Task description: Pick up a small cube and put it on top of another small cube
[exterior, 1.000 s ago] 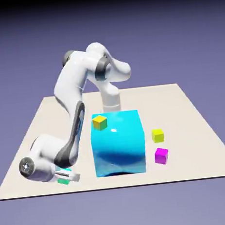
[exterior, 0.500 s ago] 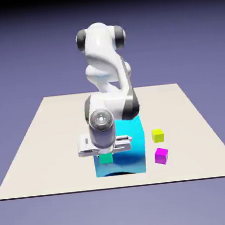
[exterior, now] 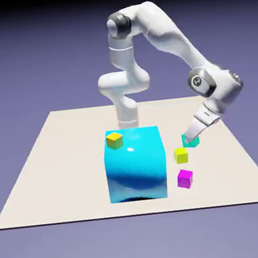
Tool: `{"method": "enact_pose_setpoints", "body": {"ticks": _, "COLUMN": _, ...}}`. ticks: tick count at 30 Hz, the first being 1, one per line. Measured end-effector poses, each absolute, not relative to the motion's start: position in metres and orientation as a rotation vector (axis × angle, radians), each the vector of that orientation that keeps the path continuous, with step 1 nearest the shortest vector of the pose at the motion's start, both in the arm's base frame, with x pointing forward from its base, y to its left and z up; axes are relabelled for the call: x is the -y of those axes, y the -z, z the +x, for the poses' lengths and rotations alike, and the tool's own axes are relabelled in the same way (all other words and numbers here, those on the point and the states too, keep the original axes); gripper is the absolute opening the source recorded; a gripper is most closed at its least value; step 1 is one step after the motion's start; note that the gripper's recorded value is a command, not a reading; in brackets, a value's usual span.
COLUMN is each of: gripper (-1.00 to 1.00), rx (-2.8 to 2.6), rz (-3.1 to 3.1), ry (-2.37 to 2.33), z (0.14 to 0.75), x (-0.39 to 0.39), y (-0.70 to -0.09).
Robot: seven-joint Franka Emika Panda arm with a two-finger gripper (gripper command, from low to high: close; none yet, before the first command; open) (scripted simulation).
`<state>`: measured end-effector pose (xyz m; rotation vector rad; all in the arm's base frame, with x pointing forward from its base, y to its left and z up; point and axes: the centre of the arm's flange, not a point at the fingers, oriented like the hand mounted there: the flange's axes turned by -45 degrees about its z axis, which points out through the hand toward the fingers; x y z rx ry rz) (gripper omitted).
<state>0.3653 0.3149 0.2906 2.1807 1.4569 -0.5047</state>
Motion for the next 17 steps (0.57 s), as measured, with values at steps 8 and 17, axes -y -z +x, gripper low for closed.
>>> {"method": "enact_pose_setpoints", "body": {"ticks": 8, "gripper": -1.00, "rx": -1.929, "rz": 1.556, "ry": 0.577, "z": 0.209, "x": -0.332, "y": -0.217}}
{"method": "enact_pose_setpoints", "body": {"ticks": 17, "gripper": 1.00, "rx": -1.960, "rz": 1.515, "ry": 0.600, "z": 0.209, "x": -0.296, "y": -0.154}}
